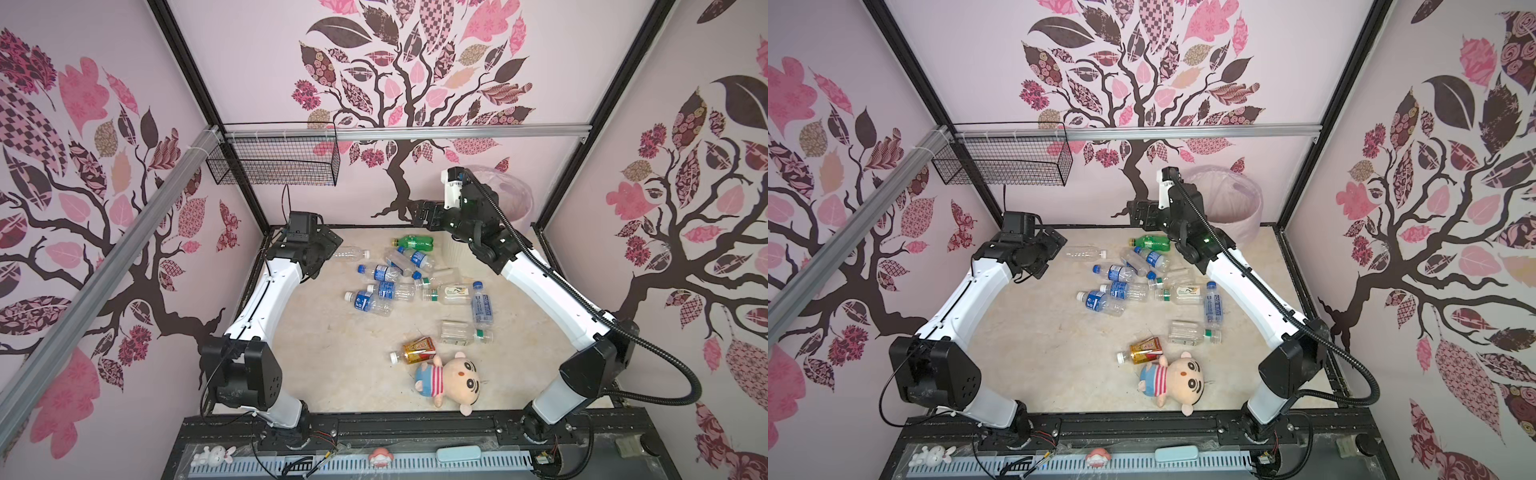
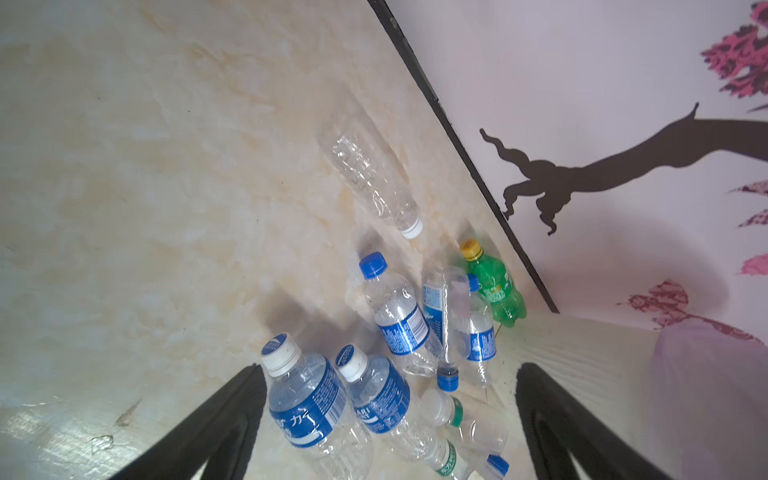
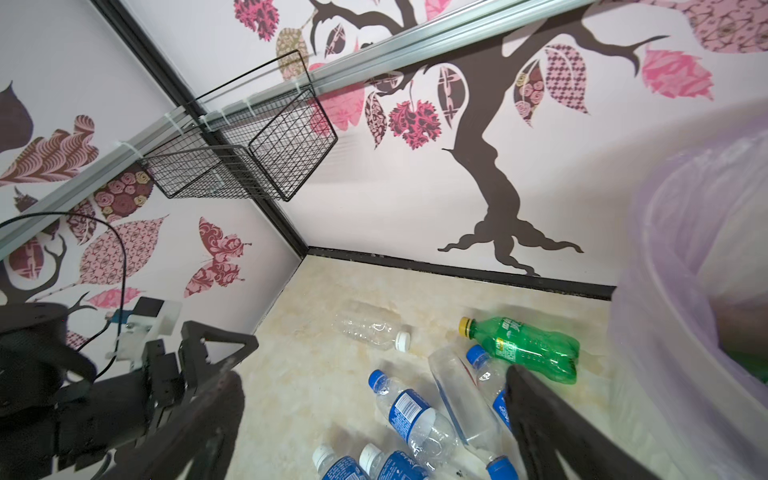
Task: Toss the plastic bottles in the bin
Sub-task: 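Move both grippers back toward the bottle pile, then lower the left gripper onto another clear bottle and grasp it, then lift the clear bottle with the left gripper while the right gripper grasps its cap end, then carry the clear bottle with the right gripper over the bin and release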
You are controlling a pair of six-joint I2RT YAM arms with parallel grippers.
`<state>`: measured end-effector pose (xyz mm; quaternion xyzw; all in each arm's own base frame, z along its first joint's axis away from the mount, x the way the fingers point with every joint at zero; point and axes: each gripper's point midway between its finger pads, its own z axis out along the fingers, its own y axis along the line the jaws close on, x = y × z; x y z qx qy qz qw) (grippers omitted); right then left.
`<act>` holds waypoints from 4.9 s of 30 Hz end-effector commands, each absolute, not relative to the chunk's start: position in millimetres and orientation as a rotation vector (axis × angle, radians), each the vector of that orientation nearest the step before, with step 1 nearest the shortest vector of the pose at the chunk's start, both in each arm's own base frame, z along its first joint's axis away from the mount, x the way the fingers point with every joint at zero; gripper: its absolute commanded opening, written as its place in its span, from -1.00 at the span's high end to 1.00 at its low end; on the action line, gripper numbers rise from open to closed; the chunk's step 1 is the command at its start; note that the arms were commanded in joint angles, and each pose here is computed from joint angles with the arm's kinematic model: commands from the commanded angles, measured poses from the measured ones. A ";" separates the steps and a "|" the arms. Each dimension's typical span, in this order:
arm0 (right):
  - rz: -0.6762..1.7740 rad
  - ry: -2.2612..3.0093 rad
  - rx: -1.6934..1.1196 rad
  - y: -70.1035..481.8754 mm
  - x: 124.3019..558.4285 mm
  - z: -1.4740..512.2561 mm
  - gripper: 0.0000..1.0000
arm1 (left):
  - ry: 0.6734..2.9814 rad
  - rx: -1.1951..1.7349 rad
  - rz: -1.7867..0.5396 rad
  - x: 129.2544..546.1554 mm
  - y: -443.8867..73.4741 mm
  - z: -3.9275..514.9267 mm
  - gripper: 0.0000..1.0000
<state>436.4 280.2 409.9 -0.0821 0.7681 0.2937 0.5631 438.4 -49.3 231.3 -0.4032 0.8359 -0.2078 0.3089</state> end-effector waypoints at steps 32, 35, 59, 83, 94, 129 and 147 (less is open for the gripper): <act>0.560 1.943 -0.430 308.5 415.0 326.3 -1.00 | 2.106 -1.666 -0.648 587.2 -31.3 60.4 -0.94; 0.543 1.953 -0.442 307.5 414.2 323.1 -1.00 | 2.113 -1.681 -0.665 590.8 -33.7 48.4 -0.93; 0.441 1.941 -0.296 271.5 408.3 322.7 -0.99 | 2.154 -1.709 -0.755 576.6 -37.4 31.3 -0.11; 0.722 1.983 -0.160 271.5 401.2 326.2 -0.99 | 2.114 -1.521 -0.927 527.5 -71.0 166.0 -0.09; 0.980 2.067 -0.097 295.5 398.6 315.8 -0.99 | 2.142 -1.428 -1.039 464.0 -105.1 205.3 -0.10; 1.283 2.149 -0.140 344.9 366.7 296.5 -0.34 | 2.183 -1.153 -1.468 395.2 -185.8 297.1 -0.11; 1.310 2.152 -0.170 344.9 358.2 298.8 0.39 | 2.162 -1.146 -1.476 396.0 -185.3 298.6 -0.19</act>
